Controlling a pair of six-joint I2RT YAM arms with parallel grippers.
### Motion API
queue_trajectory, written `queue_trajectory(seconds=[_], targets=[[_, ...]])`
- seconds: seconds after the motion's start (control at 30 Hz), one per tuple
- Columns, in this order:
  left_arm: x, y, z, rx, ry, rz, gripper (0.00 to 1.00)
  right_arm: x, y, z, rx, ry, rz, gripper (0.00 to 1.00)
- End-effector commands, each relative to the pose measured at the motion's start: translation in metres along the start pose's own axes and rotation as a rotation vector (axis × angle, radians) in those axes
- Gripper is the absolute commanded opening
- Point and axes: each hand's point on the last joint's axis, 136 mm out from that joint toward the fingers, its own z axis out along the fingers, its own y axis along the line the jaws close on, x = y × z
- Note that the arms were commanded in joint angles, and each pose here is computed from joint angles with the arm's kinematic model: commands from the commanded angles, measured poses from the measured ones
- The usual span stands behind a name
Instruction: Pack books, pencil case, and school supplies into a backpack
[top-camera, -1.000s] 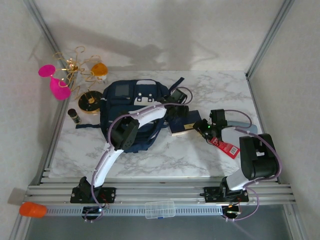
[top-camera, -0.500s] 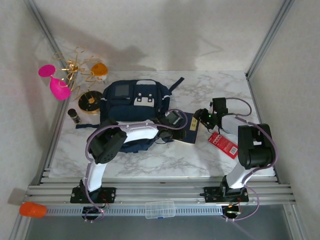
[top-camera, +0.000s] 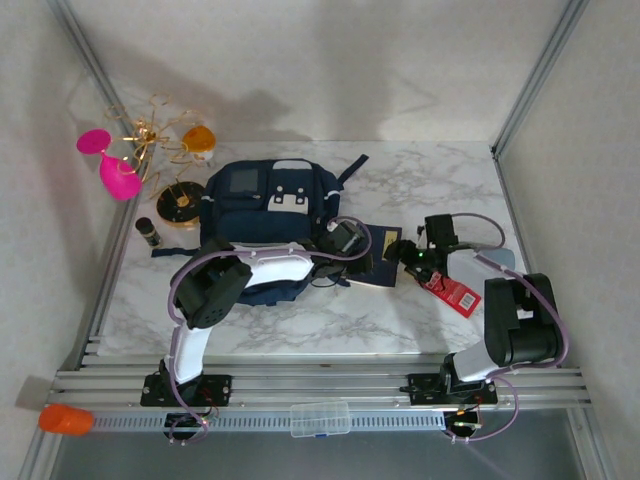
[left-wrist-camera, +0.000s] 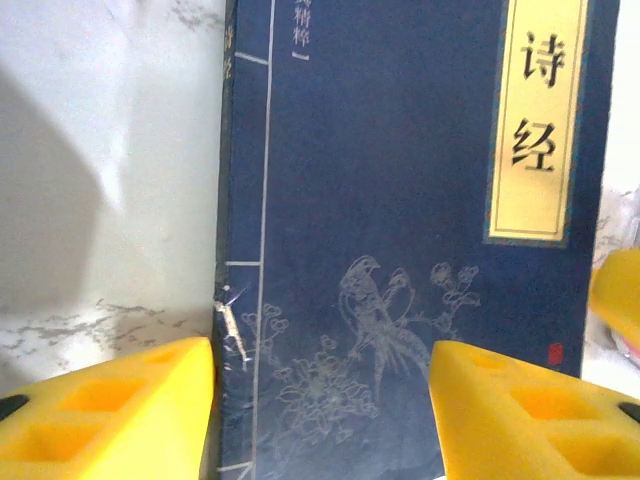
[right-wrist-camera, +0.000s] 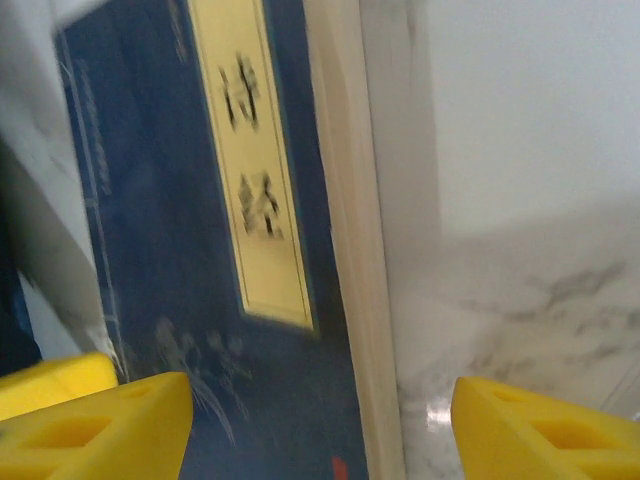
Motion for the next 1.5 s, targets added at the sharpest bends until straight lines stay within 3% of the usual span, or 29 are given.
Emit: queue_trajectory(seconds=[0.0, 0.4, 0.67, 1.1, 1.33, 1.47], targets=[[0.005, -0.017, -0.007, 0.057, -0.004, -0.003, 0.56, 0.013, 0.004, 0.002, -0.033, 0.038, -0.019, 0.71], [0.008, 0.004, -0.007, -0.011, -0.034, -0.018, 0.47, 0.013, 0.040, -0.009, -0.186, 0.068, -0.096, 0.74], [0.012, 0.015, -0.002, -0.052, -0.027, -0.013, 0.44, 0.006, 0.042, -0.023, -0.143, 0.034, -0.135, 0.72], [0.014, 0.019, 0.001, -0.070, -0.019, -0.005, 0.43, 0.006, 0.033, -0.018, -0.104, 0.043, -0.142, 0.42], [0.016, 0.015, 0.004, -0.049, -0.007, -0.008, 0.43, 0.009, 0.027, -0.008, -0.099, 0.068, -0.122, 0.39], [0.016, 0.014, 0.003, -0.047, -0.009, -0.012, 0.43, 0.009, 0.027, -0.003, -0.108, 0.080, -0.118, 0.32]])
